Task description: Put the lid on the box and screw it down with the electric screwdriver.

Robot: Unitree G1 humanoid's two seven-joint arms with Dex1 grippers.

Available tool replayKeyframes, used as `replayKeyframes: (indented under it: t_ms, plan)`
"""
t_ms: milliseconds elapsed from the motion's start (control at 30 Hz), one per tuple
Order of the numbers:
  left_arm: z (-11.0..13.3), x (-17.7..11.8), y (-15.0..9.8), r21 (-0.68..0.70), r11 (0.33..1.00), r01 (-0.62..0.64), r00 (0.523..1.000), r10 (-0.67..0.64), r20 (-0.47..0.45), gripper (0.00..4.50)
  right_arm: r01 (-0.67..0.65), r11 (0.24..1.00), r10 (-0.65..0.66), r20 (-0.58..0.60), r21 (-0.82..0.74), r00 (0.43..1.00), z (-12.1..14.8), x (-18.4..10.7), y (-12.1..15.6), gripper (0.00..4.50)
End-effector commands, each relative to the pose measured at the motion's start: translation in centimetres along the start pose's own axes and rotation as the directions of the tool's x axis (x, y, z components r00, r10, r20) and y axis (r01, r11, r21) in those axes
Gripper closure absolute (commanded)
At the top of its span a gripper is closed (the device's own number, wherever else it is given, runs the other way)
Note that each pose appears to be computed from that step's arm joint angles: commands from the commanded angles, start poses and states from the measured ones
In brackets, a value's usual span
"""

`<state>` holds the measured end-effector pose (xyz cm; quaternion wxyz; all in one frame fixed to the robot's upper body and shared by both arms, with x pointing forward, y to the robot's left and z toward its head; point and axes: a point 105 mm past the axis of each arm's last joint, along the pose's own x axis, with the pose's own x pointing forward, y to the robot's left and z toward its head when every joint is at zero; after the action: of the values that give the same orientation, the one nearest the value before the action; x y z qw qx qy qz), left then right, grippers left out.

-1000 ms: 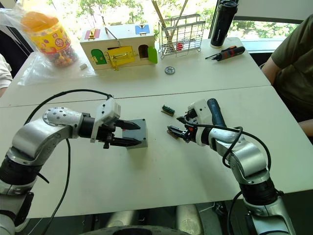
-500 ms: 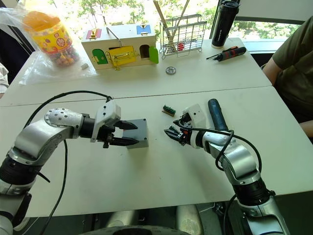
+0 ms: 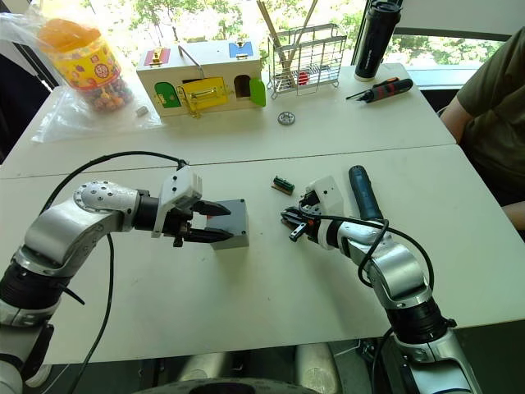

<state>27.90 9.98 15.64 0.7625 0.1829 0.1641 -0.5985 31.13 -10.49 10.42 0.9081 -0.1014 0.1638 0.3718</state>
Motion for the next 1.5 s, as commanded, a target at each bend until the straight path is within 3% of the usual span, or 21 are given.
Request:
replayKeyframes:
  t_ms: [33,200,600,800,1000,1500]
  plan:
    - [1.0,-0.5,0.2,0.034,0.999,-0.022,0.999,0.021,0.032,1.83,0.012,1.000,-0.011,0.031,-0.017,0.999,0.7,-0.1,0.0,4.47]
    - [0.9,-0.6,0.3,0.031,0.999,-0.029,0.999,0.028,0.033,1.83,0.016,1.000,-0.016,0.040,-0.013,0.999,0.9,-0.4,-0.1,4.47]
    - [0.6,-2.0,2.3,-0.008,0.995,-0.096,0.994,0.096,0.051,1.83,0.029,0.998,-0.021,0.155,-0.052,0.988,5.4,-2.3,-0.4,4.47]
    - [-0.3,-3.9,3.7,-0.018,0.988,-0.157,0.988,0.157,0.010,1.83,-0.111,0.991,0.125,0.238,-0.073,0.963,8.7,-0.8,2.5,4.47]
    - [-0.7,-4.7,3.7,-0.025,0.983,-0.181,0.983,0.181,-0.003,1.83,-0.169,0.982,0.183,0.228,-0.078,0.956,8.4,1.3,3.9,4.47]
    - [-1.1,-3.7,2.8,-0.051,0.983,-0.176,0.984,0.177,0.006,1.83,-0.213,0.974,0.225,0.217,-0.075,0.950,7.8,3.1,5.0,4.47]
